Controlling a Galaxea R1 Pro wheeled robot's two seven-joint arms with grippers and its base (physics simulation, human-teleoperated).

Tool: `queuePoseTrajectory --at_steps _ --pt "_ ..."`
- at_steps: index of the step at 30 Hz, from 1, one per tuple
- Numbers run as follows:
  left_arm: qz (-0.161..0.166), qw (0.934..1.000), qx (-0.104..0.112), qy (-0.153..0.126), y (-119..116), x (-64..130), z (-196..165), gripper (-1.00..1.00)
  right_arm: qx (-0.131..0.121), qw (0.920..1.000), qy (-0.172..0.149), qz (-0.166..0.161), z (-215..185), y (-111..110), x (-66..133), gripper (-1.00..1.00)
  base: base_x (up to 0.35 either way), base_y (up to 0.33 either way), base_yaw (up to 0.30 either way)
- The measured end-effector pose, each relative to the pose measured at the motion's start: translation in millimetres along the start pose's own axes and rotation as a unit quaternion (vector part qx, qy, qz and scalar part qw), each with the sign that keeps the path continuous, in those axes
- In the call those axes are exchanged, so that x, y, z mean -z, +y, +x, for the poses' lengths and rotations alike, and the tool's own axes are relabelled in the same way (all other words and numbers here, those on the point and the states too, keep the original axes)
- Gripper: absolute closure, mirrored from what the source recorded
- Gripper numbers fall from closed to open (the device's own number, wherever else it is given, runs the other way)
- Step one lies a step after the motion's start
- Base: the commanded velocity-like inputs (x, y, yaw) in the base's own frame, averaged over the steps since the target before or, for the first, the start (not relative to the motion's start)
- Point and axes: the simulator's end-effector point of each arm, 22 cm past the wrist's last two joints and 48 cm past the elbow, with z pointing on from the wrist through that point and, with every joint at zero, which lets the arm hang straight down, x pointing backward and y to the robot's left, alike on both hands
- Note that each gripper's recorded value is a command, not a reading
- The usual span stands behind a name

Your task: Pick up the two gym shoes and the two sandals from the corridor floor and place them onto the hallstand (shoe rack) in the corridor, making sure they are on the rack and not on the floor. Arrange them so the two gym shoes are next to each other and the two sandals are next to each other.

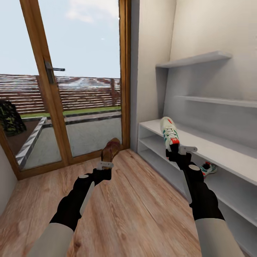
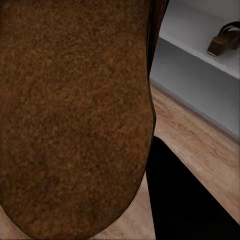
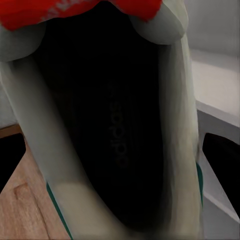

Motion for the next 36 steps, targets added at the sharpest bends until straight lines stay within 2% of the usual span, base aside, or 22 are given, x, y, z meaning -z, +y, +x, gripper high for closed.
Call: queuePoseTrajectory --at_steps 13,36 --pt "0.0 1.0 0.0 0.0 0.1 0.0 -0.1 1.0 0.0 1.0 0.0 0.0 0.3 -0.1 0.0 1.0 0.242 0.22 -0.026" --pt "0.0 1.0 0.0 0.0 -0.1 -0.1 -0.1 1.0 0.0 1.0 0.0 0.0 0.3 -0.4 0.0 1.0 0.224 0.242 -0.255"
